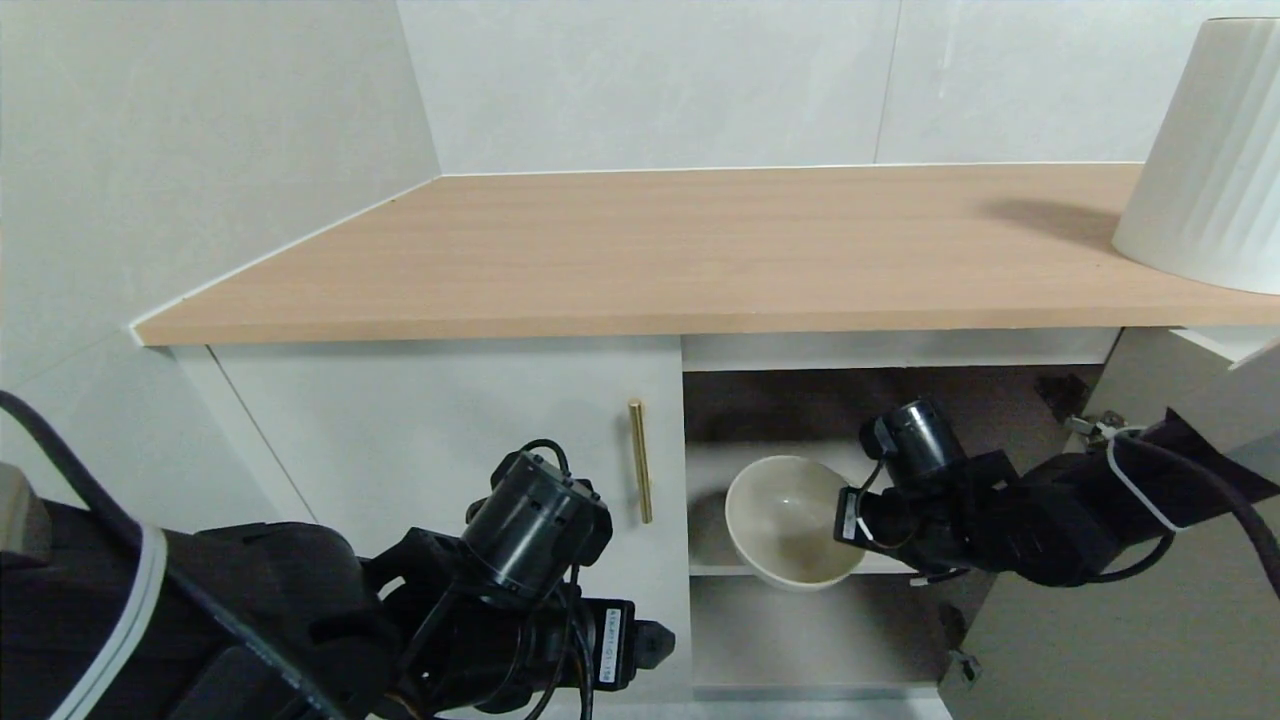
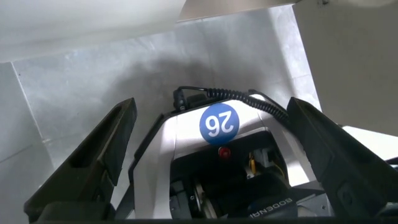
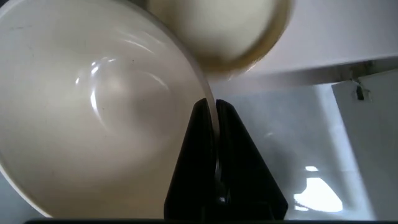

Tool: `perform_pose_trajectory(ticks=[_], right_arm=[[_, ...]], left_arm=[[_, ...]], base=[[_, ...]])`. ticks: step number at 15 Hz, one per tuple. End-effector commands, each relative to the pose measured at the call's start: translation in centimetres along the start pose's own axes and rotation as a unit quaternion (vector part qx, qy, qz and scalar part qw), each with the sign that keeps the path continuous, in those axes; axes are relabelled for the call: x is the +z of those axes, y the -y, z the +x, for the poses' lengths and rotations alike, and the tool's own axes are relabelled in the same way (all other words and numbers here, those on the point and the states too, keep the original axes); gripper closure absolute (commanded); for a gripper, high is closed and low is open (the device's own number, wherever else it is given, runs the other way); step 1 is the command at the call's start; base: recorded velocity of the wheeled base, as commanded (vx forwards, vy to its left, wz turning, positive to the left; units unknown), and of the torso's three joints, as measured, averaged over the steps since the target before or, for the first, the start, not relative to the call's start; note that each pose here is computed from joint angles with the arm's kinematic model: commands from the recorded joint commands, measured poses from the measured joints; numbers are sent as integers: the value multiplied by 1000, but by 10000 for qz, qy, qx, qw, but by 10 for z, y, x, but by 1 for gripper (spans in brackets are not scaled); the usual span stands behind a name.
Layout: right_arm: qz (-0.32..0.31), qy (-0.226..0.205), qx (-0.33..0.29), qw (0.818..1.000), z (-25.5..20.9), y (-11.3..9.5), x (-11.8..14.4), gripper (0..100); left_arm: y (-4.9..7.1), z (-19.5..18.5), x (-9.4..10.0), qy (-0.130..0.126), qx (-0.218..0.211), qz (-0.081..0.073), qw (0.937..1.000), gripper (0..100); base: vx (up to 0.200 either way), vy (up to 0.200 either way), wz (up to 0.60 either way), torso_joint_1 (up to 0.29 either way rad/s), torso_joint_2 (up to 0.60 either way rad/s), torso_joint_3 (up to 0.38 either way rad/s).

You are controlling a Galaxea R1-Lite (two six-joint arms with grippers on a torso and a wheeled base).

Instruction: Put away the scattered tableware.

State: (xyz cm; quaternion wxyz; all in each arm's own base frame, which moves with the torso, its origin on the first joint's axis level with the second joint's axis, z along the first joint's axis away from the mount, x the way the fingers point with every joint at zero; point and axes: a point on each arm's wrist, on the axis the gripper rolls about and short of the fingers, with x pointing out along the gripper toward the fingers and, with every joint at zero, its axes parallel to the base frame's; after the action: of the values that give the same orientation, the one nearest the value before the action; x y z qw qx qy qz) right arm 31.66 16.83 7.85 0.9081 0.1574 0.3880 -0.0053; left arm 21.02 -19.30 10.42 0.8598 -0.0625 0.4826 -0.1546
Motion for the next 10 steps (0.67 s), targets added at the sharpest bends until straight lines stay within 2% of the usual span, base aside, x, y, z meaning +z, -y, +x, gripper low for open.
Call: perform_pose_trajectory(ticks=[1, 3, 10], right_arm=[[267, 75, -165, 9995, 17, 7, 10, 100], [607, 214, -331, 9974, 30, 13, 20, 100], [989, 319, -665, 9924, 68, 27, 29, 100]], left_arm=[[0, -1, 0, 15, -7, 0, 10000, 0], [0, 0, 0, 9, -3, -7, 10000, 0], [0, -1, 0, 15, -7, -7, 10000, 0]], base=[[0, 0, 0, 0, 0, 0], [0, 0, 0, 0, 0, 0], [0, 0, 0, 0, 0, 0]])
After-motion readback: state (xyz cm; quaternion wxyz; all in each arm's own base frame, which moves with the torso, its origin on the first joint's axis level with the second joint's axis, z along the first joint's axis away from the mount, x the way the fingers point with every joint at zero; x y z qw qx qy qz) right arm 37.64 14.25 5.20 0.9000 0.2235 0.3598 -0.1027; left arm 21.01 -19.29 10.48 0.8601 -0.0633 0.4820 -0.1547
